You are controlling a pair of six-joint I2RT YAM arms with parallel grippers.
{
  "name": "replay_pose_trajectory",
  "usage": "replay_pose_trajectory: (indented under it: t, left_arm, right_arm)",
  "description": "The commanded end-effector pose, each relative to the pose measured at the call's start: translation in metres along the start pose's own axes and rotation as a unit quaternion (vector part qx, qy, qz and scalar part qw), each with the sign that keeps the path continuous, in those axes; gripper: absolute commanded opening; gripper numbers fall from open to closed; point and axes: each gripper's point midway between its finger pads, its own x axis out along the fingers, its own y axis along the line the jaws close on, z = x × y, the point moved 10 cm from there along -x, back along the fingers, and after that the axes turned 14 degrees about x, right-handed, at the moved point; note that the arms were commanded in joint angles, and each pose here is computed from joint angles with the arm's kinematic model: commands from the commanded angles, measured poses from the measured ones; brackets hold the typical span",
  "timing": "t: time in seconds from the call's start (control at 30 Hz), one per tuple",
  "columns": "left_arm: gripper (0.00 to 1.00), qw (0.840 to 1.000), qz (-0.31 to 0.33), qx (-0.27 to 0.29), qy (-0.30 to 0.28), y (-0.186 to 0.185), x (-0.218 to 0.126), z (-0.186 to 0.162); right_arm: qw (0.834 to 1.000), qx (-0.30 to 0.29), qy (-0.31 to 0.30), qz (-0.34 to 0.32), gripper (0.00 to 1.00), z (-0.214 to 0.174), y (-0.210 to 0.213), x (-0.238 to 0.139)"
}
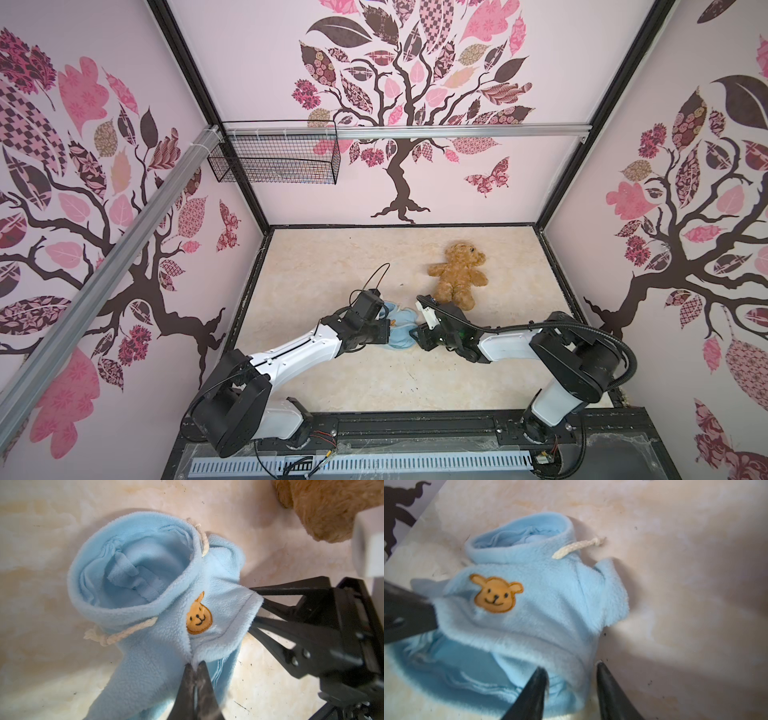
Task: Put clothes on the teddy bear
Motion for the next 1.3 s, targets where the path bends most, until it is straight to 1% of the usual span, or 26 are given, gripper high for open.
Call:
replay_pose_trajectory:
  t: [0.0, 0.03, 0.07, 0.1, 0.13, 0.27, 0.37, 0.53, 0.73, 0.87, 0.97, 1.07, 1.27]
  left_arm:
    - [0.0, 1.0, -0.012, 0.0, -0.004, 0.001, -0.002, -0.005]
    - [0.0, 1.0, -0.015, 0.007, 0.0, 0.001, -0.002, -0.006]
    - [0.03, 1.0, -0.017, 0.017, 0.002, 0.001, -0.002, -0.007]
    - [0.07, 1.0, -0.017, 0.025, 0.002, 0.001, -0.002, -0.007]
    - [0.13, 0.999, -0.016, 0.035, 0.003, 0.001, -0.002, -0.008]
    - [0.32, 0.997, -0.004, 0.079, -0.008, -0.003, -0.005, -0.004]
    - [0.41, 0.993, 0.013, 0.12, -0.018, -0.01, -0.007, -0.001]
    - [0.49, 0.982, 0.037, 0.183, -0.009, -0.026, -0.001, 0.002]
    - [0.56, 0.978, 0.042, 0.204, -0.004, -0.03, 0.009, 0.004]
    - [0.57, 0.976, 0.045, 0.212, -0.002, -0.032, 0.015, 0.008]
    - [0.53, 0.977, 0.057, 0.206, -0.001, -0.031, 0.018, 0.009]
    - [0.44, 0.978, 0.057, 0.198, -0.009, -0.032, 0.02, 0.012]
    - [0.19, 0.98, 0.073, 0.186, -0.018, -0.031, 0.021, 0.018]
  right_arm:
    - [0.999, 0.0, -0.037, 0.02, 0.21, 0.019, 0.011, 0.007]
    - [0.999, 0.001, -0.036, 0.024, 0.16, 0.02, 0.013, 0.007]
    - [0.999, 0.001, -0.032, 0.028, 0.11, 0.021, 0.014, 0.006]
    - [0.999, 0.002, -0.026, 0.033, 0.06, 0.023, 0.016, 0.005]
    - [0.999, 0.006, -0.018, 0.039, 0.04, 0.024, 0.018, 0.004]
    - [0.996, 0.054, 0.008, 0.074, 0.04, 0.03, 0.018, -0.003]
    - [0.991, 0.089, 0.02, 0.102, 0.05, 0.035, 0.018, -0.008]
    - [0.983, 0.119, 0.038, 0.132, 0.05, 0.042, 0.025, -0.014]
    - [0.979, 0.135, 0.053, 0.141, 0.05, 0.046, 0.028, -0.014]
    - [0.976, 0.146, 0.058, 0.153, 0.05, 0.047, 0.029, -0.013]
    - [0.975, 0.145, 0.06, 0.154, 0.05, 0.047, 0.029, -0.013]
    - [0.976, 0.146, 0.062, 0.151, 0.05, 0.046, 0.028, -0.012]
    - [0.977, 0.145, 0.067, 0.14, 0.05, 0.043, 0.024, -0.01]
